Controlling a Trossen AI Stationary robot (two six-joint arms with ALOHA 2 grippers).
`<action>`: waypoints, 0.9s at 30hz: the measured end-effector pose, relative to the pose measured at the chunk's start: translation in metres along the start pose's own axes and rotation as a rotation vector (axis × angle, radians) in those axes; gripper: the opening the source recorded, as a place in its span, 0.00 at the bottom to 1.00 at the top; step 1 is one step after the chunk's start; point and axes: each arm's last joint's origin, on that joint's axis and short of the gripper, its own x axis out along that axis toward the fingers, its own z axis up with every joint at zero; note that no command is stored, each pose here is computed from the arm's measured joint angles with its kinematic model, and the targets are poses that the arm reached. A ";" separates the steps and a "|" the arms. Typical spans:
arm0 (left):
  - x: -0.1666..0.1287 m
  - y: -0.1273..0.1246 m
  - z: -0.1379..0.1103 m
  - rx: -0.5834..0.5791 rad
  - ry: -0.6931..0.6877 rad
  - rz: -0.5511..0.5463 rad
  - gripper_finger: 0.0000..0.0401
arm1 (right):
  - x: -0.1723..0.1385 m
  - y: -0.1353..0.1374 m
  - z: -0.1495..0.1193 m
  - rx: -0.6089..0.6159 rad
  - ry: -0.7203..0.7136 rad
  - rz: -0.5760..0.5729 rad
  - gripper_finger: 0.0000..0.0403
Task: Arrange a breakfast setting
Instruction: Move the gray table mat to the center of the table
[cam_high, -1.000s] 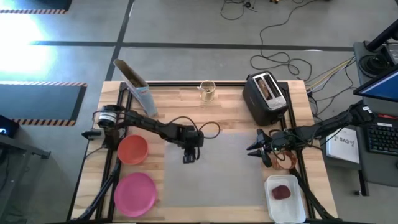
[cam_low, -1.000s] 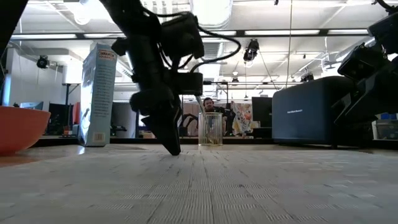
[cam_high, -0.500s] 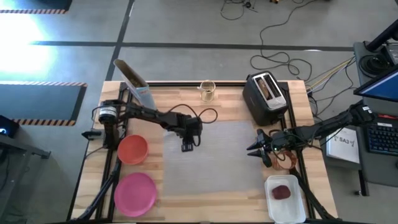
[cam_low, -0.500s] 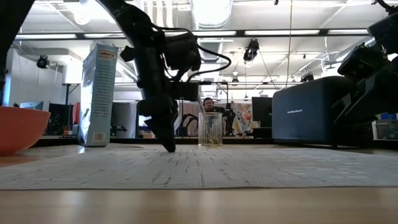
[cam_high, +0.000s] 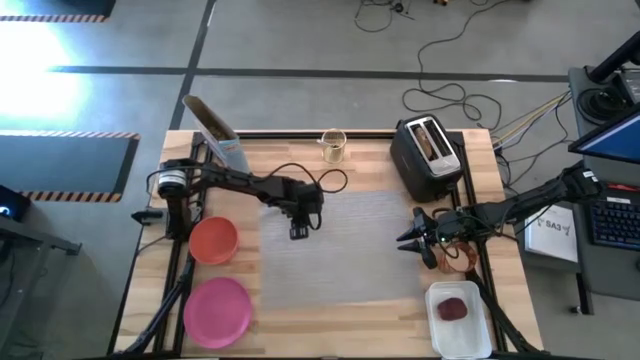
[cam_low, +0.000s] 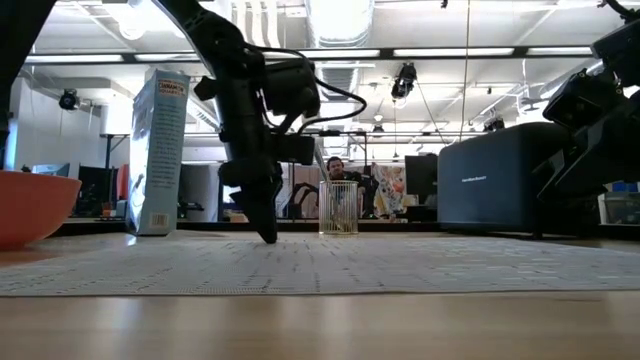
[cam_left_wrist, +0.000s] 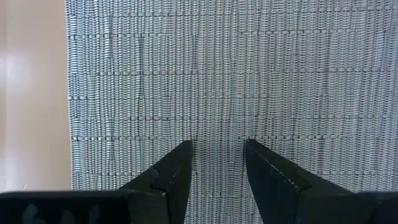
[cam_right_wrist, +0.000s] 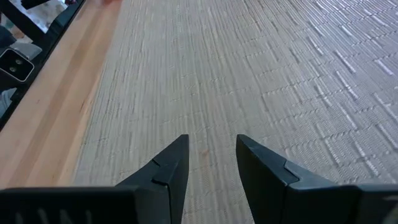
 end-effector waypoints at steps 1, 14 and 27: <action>-0.003 0.000 -0.001 0.000 0.002 0.001 0.33 | 0.000 0.000 0.000 0.000 0.000 0.000 0.31; -0.021 0.001 -0.006 0.012 0.015 0.015 0.33 | 0.000 0.000 0.000 0.000 0.000 0.000 0.31; -0.019 0.002 -0.005 0.239 0.002 0.079 0.33 | 0.000 0.000 0.000 0.000 0.000 0.000 0.31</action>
